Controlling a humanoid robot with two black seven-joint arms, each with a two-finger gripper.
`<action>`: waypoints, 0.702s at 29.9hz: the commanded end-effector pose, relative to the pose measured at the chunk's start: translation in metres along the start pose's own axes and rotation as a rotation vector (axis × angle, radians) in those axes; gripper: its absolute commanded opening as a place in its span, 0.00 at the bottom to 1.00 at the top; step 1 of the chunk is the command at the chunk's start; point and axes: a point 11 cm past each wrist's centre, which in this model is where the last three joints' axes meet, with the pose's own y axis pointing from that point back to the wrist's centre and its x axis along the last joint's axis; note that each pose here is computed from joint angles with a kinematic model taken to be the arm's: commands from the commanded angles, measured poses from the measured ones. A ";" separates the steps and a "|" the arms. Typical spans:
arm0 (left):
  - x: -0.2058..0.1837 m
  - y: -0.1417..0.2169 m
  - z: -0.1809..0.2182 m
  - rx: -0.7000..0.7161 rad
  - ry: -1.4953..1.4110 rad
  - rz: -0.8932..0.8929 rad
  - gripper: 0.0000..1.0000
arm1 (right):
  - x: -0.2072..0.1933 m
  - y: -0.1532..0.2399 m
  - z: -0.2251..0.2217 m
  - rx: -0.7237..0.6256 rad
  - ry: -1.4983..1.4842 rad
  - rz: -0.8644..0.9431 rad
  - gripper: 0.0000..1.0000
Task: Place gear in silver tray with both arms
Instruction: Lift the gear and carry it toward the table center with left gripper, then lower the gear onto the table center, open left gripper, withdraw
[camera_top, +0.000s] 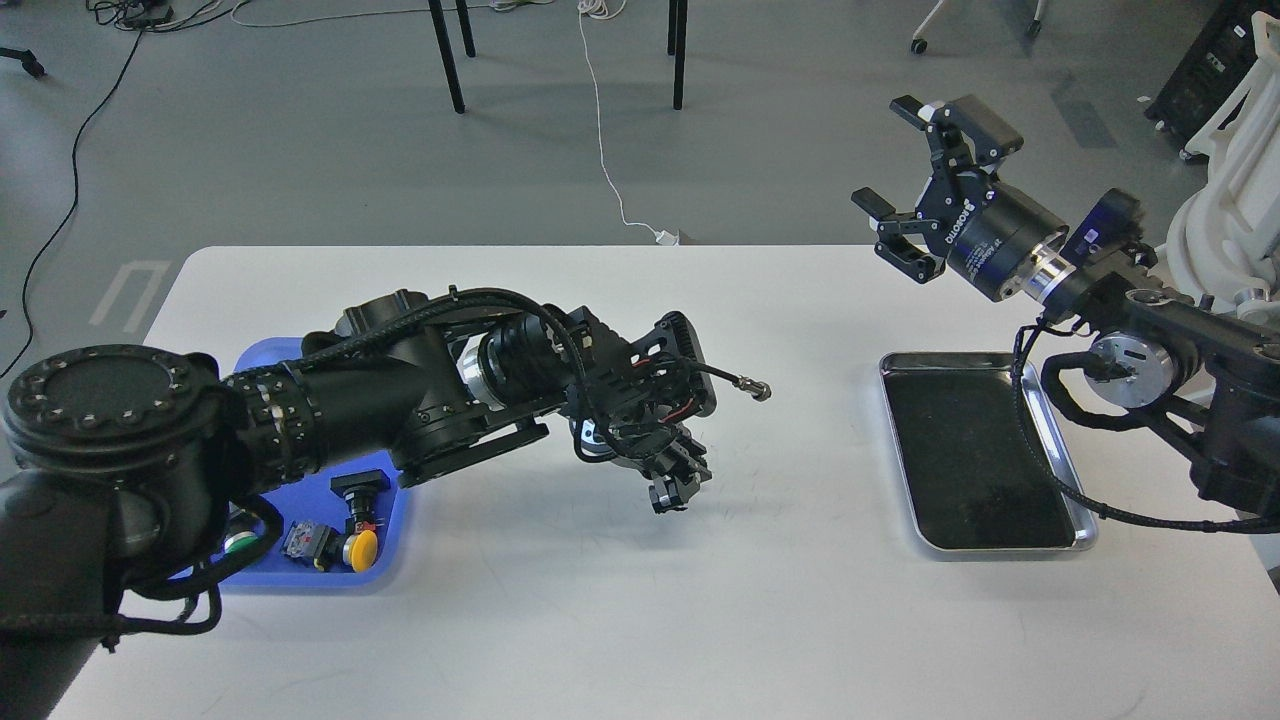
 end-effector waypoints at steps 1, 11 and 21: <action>0.004 -0.001 0.008 -0.021 -0.015 0.009 0.13 | 0.000 -0.001 -0.001 0.002 0.001 0.000 0.99; -0.005 -0.011 0.024 -0.064 -0.015 -0.001 0.14 | 0.002 0.000 0.003 -0.004 -0.001 0.008 0.99; -0.017 -0.017 0.028 -0.075 -0.001 -0.023 0.18 | 0.003 0.002 0.006 -0.010 -0.004 0.013 0.99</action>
